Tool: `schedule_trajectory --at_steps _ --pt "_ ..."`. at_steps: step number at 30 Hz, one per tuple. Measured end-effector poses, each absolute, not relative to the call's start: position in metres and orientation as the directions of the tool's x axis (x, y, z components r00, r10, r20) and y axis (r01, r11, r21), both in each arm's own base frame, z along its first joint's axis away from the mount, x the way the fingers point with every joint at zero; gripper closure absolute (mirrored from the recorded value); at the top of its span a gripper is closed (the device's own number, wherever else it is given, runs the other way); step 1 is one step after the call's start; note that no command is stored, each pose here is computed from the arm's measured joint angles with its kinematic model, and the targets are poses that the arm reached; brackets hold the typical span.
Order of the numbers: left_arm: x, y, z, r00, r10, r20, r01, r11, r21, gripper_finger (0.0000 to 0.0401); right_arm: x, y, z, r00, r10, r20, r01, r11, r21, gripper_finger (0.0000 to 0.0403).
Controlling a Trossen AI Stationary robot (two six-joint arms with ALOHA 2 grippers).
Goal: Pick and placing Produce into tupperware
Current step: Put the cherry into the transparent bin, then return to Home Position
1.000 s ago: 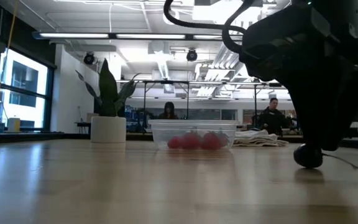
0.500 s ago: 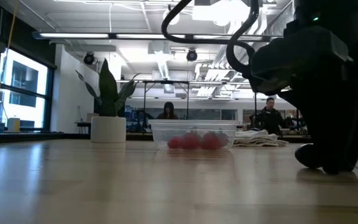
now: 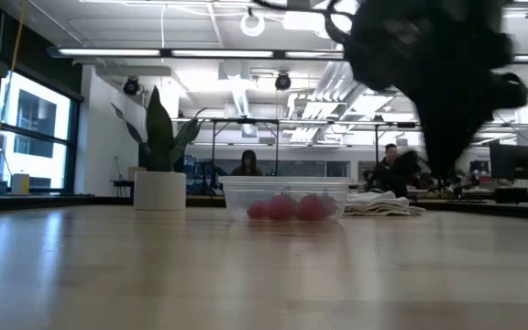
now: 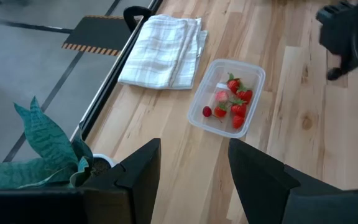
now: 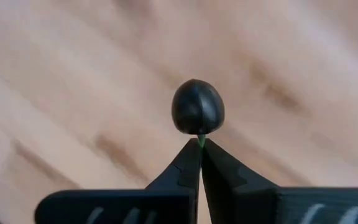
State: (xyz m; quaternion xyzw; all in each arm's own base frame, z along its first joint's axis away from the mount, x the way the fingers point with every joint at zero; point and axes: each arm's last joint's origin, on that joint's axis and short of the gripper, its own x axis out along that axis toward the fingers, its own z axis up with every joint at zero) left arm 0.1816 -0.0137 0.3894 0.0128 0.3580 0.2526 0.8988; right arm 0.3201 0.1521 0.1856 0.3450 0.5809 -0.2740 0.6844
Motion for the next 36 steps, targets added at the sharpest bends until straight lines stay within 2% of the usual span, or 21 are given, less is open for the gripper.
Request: schedule_trajectory --at_steps 4,7,16,22,26,32,36 --pt "0.182 -0.014 0.390 0.621 0.463 -0.633 -0.448 0.872 0.199 0.0222 0.318 0.126 0.219 0.290 -0.076 -0.954 0.767 0.615 0.185 0.0402" --pt "0.183 -0.014 0.390 0.625 0.463 -0.629 -0.449 0.872 0.195 0.0222 0.322 0.099 0.231 0.324 -0.141 -0.936 0.751 0.639 0.164 0.0402" --pt "0.183 -0.014 0.390 0.624 0.465 -0.629 -0.478 0.863 0.164 0.0222 0.359 0.017 0.222 0.411 -0.198 -0.890 0.645 0.752 0.131 0.0403" --pt "0.182 -0.014 0.390 0.620 0.465 -0.632 -0.487 0.860 0.155 0.0222 0.365 -0.021 0.217 0.430 -0.058 -0.901 0.574 0.788 0.223 0.0400" --pt "0.182 -0.014 0.390 0.620 0.465 -0.632 -0.497 0.856 0.142 0.0222 0.364 -0.026 0.212 0.402 -0.021 -0.916 0.540 0.813 0.218 0.0370" --pt "0.182 -0.014 0.390 0.620 0.465 -0.632 -0.506 0.852 0.131 0.0222 0.366 -0.027 0.205 0.380 -0.025 -0.925 0.523 0.831 0.192 0.0296" --pt "0.182 -0.014 0.390 0.619 0.465 -0.633 -0.512 0.850 0.124 0.0222 0.358 -0.026 0.211 0.333 -0.150 -0.931 0.593 0.801 0.083 0.0267"
